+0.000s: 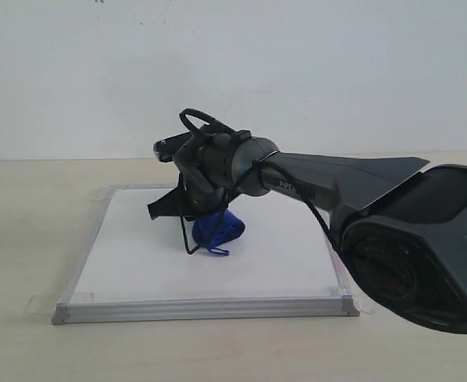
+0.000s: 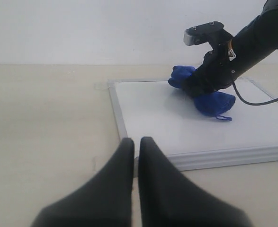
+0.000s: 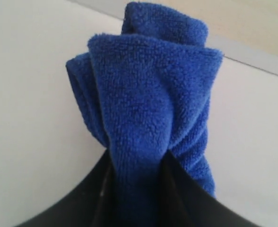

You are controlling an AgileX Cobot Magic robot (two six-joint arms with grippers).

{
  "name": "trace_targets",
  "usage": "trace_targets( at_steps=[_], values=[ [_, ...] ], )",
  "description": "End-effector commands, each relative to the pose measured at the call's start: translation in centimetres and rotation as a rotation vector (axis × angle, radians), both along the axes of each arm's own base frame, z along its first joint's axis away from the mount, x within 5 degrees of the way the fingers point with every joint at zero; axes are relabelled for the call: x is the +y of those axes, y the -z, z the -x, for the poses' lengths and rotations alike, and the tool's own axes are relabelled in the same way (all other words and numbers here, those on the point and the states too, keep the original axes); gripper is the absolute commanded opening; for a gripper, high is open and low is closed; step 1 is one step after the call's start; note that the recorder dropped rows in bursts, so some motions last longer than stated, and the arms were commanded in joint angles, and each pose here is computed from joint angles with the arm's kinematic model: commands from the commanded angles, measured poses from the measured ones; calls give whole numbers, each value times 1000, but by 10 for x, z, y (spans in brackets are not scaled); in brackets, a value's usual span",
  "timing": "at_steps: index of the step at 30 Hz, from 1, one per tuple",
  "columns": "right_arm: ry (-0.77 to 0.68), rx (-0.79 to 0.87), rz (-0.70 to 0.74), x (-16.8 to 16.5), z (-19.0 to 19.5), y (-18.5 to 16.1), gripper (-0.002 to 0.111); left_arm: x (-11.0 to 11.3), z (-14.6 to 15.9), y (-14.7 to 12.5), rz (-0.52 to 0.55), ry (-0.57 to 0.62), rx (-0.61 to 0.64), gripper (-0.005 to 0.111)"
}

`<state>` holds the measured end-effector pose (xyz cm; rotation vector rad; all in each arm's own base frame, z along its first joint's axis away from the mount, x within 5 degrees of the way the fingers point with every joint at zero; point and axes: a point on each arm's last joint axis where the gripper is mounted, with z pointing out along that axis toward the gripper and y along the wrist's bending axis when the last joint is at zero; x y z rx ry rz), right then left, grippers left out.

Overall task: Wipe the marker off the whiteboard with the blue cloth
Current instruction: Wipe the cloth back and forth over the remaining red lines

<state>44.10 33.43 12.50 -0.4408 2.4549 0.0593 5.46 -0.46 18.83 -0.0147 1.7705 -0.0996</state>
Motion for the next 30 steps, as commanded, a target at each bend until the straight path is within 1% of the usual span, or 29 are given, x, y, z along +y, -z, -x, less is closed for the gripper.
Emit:
trace_targets(
  at_steps=[1, 4, 7, 8, 9, 10, 11, 12, 13, 14, 15, 16, 18, 19, 20, 21, 23, 25, 30],
  values=[
    [127, -9, -213, 15, 3, -1, 0, 0, 0, 1, -5, -1, -3, 4],
    [136, -39, -349, 27, 3, -6, 0, 0, 0, 1, -5, -1, -3, 4],
    [92, -105, -497, 38, 0, -12, 0, 0, 0, 1, -5, -1, -3, 4],
    [114, -103, -559, 40, -2, -8, 0, 0, 0, 1, -5, -1, -3, 4],
    [135, -90, -554, 38, -3, -5, 0, 0, 0, 1, -5, -1, -3, 4],
    [202, -31, -480, 31, -1, 8, 0, 0, 0, 1, -5, -1, -3, 4],
    [222, -9, -435, 28, 0, 14, 0, 0, 0, 1, -5, -1, -3, 4],
    [200, 12, -335, 25, 4, 20, 0, 0, 0, 1, -5, -1, -3, 4],
    [169, 13, -296, 27, 7, 21, 0, 0, 0, 1, -5, -1, -3, 4],
    [82, 0, -217, 31, 12, 20, 0, 0, 0, 1, -5, -1, -3, 4],
    [56, -5, -191, 31, 13, 18, 0, 0, 0, 1, -5, -1, -3, 4],
    [21, 9, -110, 28, 17, 15, 0, 0, 0, 1, -5, -1, -3, 4],
    [12, 75, 81, 14, 22, 17, 0, 0, 0, 1, -5, -1, -3, 4],
    [8, 119, 209, 5, 26, 20, 0, 0, 0, 1, -5, -1, -3, 4],
    [12, 139, 307, -3, 27, 20, 0, 0, 0, 1, -5, -1, -3, 4],
    [20, 126, 384, -9, 26, 19, 0, 0, 0, 1, -5, -1, -3, 4],
    [3, 47, 480, -15, 20, 12, 0, 0, 0, 1, -5, -1, -3, 4],
    [-41, 11, 539, -17, 18, 7, 0, 0, 0, 1, -5, -1, -3, 4],
    [-258, -6, 724, -19, 16, -3, 0, 0, 0, 1, -5, -1, -3, 4]
  ],
)
